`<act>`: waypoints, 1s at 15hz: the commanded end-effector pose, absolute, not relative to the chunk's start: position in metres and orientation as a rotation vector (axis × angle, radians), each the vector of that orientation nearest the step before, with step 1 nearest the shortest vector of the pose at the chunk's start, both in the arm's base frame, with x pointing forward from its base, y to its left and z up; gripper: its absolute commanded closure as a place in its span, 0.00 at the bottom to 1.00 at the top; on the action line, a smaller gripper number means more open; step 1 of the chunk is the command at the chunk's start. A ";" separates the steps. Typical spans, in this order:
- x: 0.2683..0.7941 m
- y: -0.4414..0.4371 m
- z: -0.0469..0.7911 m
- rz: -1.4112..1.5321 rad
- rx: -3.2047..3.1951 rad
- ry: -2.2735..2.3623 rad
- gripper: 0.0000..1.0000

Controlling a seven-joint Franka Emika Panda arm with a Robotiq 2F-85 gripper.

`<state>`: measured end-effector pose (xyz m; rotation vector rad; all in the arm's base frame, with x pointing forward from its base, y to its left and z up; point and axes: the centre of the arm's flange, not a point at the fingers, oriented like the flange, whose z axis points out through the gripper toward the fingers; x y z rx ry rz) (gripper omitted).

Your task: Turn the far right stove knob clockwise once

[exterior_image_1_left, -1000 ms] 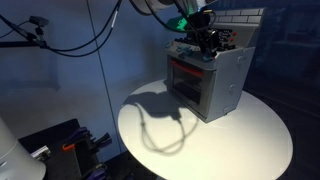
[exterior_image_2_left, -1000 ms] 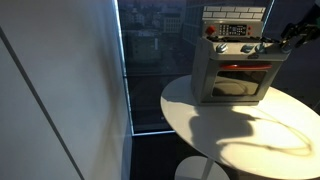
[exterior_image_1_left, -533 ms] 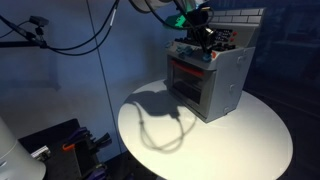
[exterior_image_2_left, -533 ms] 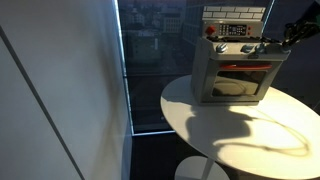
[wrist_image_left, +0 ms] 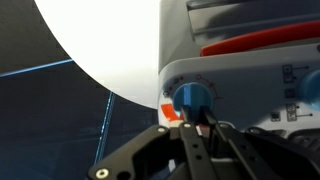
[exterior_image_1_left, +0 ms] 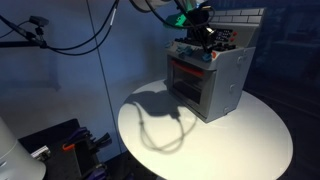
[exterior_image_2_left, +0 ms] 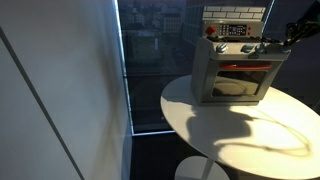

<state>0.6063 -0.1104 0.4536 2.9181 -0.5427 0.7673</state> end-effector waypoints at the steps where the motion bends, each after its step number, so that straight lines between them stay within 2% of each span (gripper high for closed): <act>1: 0.605 -0.118 0.461 0.755 2.894 -0.521 0.94; 7: 0.603 -0.119 0.463 0.756 2.871 -0.490 0.94; 15: 0.601 -0.133 0.468 0.819 2.972 -0.841 0.95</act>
